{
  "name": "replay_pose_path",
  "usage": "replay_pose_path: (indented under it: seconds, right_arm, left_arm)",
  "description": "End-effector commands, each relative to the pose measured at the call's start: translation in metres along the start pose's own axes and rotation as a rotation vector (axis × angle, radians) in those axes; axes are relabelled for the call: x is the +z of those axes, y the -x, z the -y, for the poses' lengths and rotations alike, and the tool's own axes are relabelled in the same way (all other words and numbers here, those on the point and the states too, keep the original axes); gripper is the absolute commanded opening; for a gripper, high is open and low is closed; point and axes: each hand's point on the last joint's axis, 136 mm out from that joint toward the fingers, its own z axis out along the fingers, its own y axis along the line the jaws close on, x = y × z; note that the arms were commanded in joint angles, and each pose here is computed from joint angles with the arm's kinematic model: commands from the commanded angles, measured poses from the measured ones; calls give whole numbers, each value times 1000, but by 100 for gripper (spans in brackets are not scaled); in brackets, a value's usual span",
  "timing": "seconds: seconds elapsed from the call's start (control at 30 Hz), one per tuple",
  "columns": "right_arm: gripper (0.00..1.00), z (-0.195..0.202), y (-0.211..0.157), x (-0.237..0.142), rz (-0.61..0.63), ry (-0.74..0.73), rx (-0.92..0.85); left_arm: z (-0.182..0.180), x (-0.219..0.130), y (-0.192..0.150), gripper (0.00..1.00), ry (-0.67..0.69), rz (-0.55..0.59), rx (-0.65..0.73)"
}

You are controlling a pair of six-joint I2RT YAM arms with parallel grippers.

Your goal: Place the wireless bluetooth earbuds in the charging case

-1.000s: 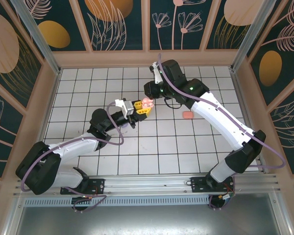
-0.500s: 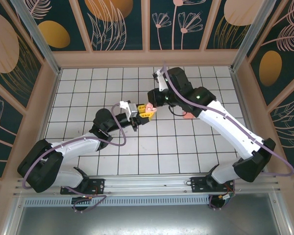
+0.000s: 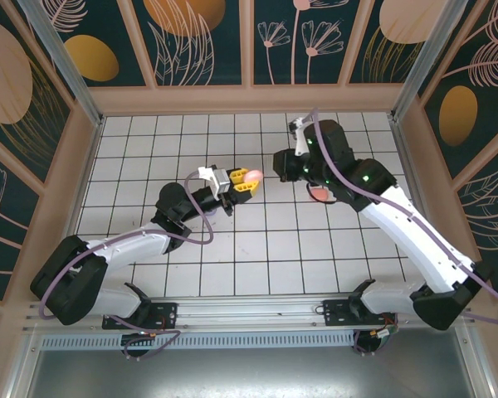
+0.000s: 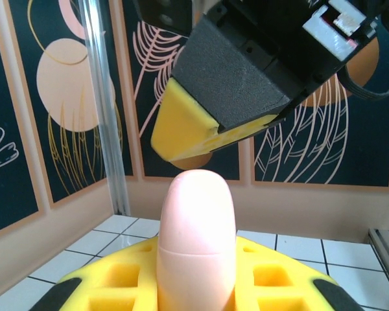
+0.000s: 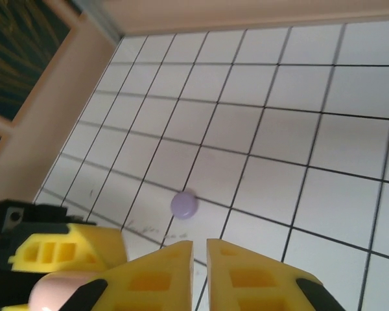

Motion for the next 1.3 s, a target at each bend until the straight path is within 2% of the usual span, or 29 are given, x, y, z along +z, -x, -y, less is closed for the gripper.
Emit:
replay_pose_path:
  seconds: [0.0,0.13,0.27,0.43,0.5,0.67,0.8,1.03,1.27]
  right_arm:
    - [16,27,6,-9,83,-78,86]
    - [24,60,-8,-7,104,-148,160]
    - [38,81,-30,-1,89,-169,214]
    - [50,94,-51,8,63,-196,247]
    - [51,98,-58,11,54,-202,254]
    - [53,102,-62,13,49,-214,261]
    - [53,103,-64,14,48,-217,262]
    - [54,105,-67,15,47,-221,267]
    - [54,105,-65,15,52,-225,265]
  left_arm:
    - [-5,0,12,0,19,57,-1]
    - [-9,-3,3,0,42,56,-75]
    - [-18,0,-20,0,83,14,-248]
    - [-37,14,-77,0,164,-131,-561]
    - [-44,17,-100,0,209,-169,-693]
    - [-57,21,-170,0,333,-352,-899]
    - [-63,22,-209,0,407,-468,-994]
    - [-67,7,-271,0,544,-644,-1086]
    - [-78,6,-291,6,617,-705,-1066]
